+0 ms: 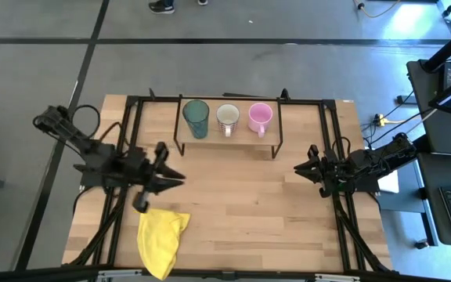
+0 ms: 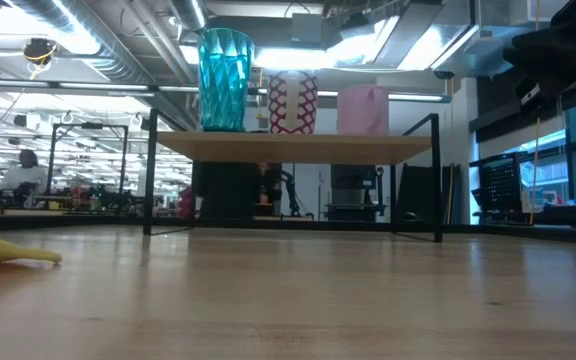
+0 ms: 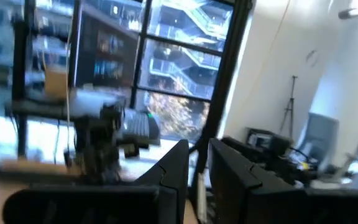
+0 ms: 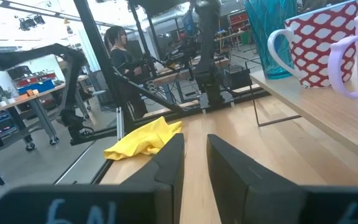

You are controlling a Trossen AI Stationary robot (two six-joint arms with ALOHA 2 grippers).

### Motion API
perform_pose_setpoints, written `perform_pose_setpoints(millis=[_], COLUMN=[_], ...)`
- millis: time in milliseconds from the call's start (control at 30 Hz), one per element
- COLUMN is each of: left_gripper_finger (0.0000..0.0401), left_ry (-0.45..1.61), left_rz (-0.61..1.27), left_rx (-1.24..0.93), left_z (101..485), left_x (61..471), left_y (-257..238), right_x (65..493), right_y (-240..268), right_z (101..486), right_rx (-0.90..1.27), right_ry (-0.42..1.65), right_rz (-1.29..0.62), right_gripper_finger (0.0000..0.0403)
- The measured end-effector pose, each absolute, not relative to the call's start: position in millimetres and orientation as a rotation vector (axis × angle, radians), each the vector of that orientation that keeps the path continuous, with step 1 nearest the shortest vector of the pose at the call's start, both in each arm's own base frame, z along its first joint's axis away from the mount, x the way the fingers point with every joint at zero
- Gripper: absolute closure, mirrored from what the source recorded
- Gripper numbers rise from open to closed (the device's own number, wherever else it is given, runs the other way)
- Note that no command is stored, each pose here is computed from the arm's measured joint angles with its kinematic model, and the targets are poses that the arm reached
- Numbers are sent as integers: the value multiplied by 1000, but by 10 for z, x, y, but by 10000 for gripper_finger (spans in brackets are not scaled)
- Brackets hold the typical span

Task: Stack small to large cups/mugs on shelf
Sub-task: Return to Home Position

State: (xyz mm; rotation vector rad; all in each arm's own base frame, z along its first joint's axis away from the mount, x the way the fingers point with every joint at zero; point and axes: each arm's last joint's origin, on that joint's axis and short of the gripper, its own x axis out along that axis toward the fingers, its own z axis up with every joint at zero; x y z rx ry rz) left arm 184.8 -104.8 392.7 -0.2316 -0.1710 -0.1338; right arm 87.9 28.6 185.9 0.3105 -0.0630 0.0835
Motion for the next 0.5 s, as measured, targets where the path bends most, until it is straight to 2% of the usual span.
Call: perform_pose_setpoints(millis=[167, 333, 500], left_gripper_finger=[346, 346, 346], left_ry=[-210, -369, -313], left_rz=[-132, -176, -205], left_rx=[-431, -360, -358], left_z=[3511, 3263, 2850], left_x=[1459, 1146, 1022], left_y=[-854, -695, -630], right_x=[879, 879, 879], right_y=[286, 286, 286], right_z=[1859, 1859, 1859], right_rx=[311, 311, 311], right_ry=[-63, -63, -63], right_rz=[84, 84, 84], right_gripper_finger=[332, 332, 332])
